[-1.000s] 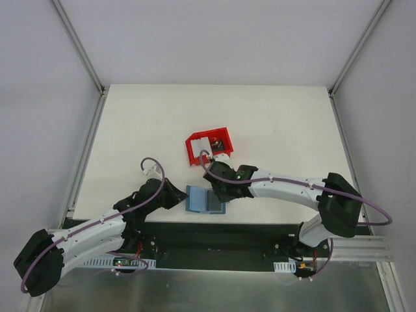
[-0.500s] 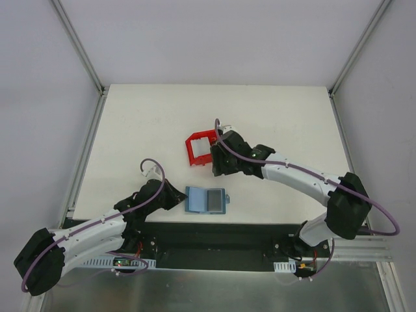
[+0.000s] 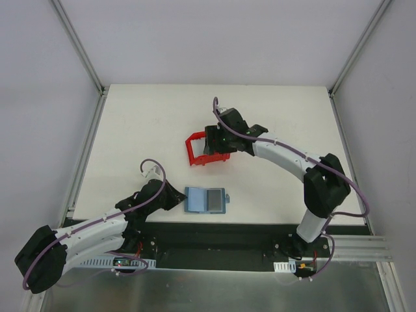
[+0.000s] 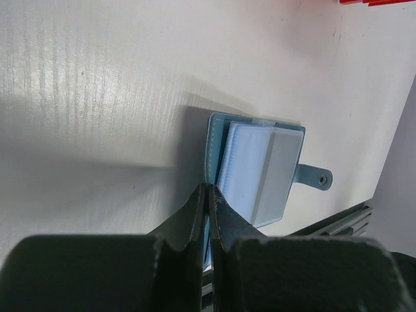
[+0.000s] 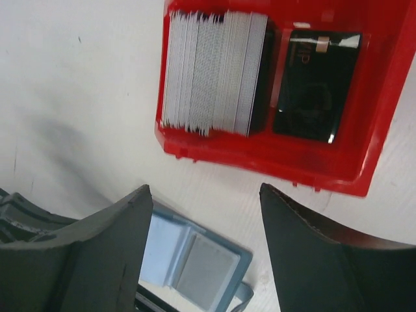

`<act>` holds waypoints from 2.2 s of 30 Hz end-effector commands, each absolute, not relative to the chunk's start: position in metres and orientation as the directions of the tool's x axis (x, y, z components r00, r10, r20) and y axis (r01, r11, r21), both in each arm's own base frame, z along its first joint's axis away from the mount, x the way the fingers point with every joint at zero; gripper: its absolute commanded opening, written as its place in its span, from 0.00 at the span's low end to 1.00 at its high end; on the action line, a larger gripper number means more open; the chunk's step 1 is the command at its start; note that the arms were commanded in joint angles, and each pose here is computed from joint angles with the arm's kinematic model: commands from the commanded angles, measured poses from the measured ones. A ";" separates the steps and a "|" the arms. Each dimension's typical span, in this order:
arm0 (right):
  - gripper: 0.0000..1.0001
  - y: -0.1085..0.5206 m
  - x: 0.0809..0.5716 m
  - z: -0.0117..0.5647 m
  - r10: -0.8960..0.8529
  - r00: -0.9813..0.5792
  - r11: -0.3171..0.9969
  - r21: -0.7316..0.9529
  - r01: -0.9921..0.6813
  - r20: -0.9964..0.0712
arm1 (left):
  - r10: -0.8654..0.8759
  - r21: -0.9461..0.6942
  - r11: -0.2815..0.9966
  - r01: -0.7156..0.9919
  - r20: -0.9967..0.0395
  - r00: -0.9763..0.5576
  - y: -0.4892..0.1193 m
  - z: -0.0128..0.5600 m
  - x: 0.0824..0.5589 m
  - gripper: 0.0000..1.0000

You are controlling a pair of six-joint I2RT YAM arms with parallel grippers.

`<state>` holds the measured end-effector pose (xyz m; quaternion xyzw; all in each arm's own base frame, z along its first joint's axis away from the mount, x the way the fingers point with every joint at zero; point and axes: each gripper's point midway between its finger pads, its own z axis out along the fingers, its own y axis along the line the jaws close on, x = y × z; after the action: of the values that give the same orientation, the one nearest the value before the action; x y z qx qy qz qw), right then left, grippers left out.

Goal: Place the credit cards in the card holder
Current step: Pick up the credit card from the storage box.

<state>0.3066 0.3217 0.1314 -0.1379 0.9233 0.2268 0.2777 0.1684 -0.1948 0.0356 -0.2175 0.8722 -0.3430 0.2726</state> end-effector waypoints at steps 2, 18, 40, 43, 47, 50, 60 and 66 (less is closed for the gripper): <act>0.70 0.347 0.340 0.141 -0.132 -0.795 0.808 0.400 -0.433 -0.592 | -0.591 -0.715 0.667 -0.208 -0.338 -0.732 -0.192 0.035 0.173 0.00; 0.72 0.365 0.372 0.092 -0.164 -0.867 0.786 0.469 -0.403 -0.471 | -0.594 -0.708 0.672 -0.218 -0.339 -0.729 -0.191 0.032 0.174 0.00; 0.59 0.372 0.372 0.110 -0.142 -0.870 0.704 0.570 -0.424 -0.472 | -0.579 -0.696 0.684 -0.218 -0.337 -0.743 -0.195 0.031 0.176 0.00; 0.55 0.370 0.374 0.111 -0.137 -0.869 0.709 0.566 -0.421 -0.475 | -0.578 -0.698 0.684 -0.215 -0.337 -0.743 -0.196 0.032 0.176 0.00; 0.47 0.367 0.374 0.110 -0.131 -0.869 0.722 0.554 -0.414 -0.478 | -0.576 -0.698 0.684 -0.213 -0.336 -0.745 -0.196 0.032 0.176 0.00; 0.43 0.363 0.374 0.109 -0.128 -0.869 0.732 0.546 -0.409 -0.479 | -0.576 -0.698 0.684 -0.215 -0.334 -0.746 -0.196 0.031 0.175 0.00; 0.40 0.362 0.374 0.117 -0.121 -0.865 0.724 0.552 -0.413 -0.488 | -0.575 -0.700 0.682 -0.214 -0.332 -0.748 -0.197 0.031 0.176 0.00; 0.36 0.362 0.376 0.119 -0.115 -0.864 0.722 0.556 -0.412 -0.491 | -0.571 -0.699 0.683 -0.210 -0.332 -0.751 -0.198 0.031 0.176 0.00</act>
<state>0.3711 0.3586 0.0778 -0.1408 0.9204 0.3182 0.1783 0.1697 -0.1898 0.0200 -0.2248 0.8829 -0.3138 0.2673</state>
